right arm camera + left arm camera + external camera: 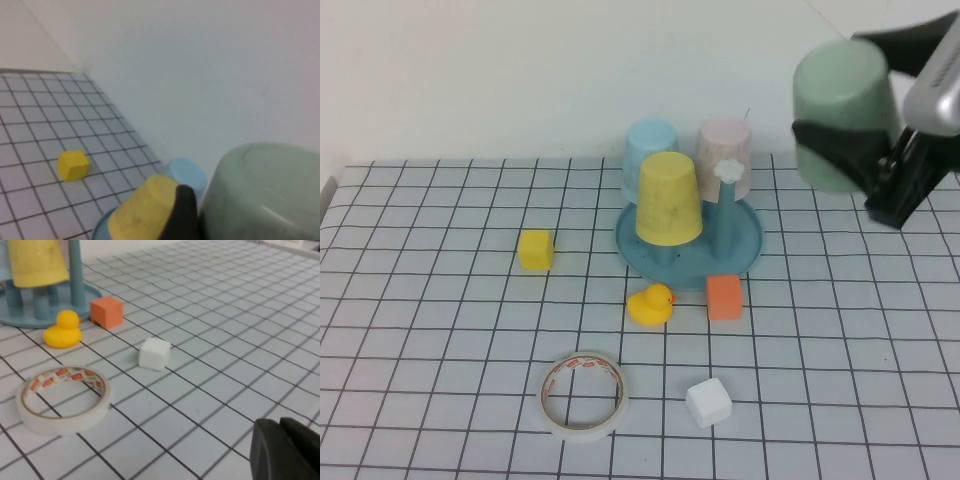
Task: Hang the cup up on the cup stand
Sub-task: Place the cup on the cup holder
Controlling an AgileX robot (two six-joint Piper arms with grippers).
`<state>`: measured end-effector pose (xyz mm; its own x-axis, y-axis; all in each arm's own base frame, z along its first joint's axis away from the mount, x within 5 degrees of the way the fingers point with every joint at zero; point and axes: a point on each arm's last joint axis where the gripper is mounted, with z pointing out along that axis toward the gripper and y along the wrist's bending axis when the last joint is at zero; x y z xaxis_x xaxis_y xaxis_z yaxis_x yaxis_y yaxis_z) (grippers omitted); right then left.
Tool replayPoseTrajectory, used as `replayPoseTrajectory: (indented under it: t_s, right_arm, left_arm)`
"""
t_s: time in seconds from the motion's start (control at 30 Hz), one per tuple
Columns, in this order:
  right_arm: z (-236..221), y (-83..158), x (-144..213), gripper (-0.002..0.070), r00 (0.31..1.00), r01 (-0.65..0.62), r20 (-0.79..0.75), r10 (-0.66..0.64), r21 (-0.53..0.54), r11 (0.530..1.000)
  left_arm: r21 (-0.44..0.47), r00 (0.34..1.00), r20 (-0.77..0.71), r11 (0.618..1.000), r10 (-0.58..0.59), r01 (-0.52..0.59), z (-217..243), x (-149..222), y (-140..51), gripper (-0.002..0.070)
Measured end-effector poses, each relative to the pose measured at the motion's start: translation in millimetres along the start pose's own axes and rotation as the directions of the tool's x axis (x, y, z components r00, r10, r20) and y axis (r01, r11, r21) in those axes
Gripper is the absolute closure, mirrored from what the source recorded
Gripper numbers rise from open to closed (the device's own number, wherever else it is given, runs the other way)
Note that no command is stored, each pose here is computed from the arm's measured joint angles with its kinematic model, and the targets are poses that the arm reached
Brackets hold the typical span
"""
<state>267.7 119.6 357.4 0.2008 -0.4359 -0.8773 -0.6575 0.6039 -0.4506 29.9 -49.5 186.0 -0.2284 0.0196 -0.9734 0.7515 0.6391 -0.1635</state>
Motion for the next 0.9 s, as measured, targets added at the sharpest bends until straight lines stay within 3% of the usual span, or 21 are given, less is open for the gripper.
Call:
replayPoseTrajectory:
  t_s: [0.3, 0.47, 0.7, 0.9]
  right_arm:
    - [35, 11, 44, 0.0078, 0.961, -0.244, -0.153, 0.229, -0.087, 0.966]
    - [50, 20, 54, 0.0078, 0.953, -0.296, -0.127, 0.276, -0.189, 0.936]
    - [56, 24, 43, 0.0078, 0.994, -0.089, 0.036, 0.104, -0.299, 0.950]
    - [55, 28, 37, 0.0078, 0.990, 0.040, 0.139, 0.010, -0.351, 0.936]
  left_arm:
    - [0.053, 0.997, -0.073, 0.999, 0.006, -0.002, 0, 7, -4.8, 0.0676]
    - [0.073, 0.995, -0.100, 0.997, 0.009, -0.001, -1, 9, -6.6, 0.0676]
    - [0.101, 0.991, -0.133, 0.995, 0.013, 0.001, -2, 11, -9.3, 0.0676]
    - [0.128, 0.987, -0.163, 0.992, 0.018, 0.003, -3, 13, -12.0, 0.0676]
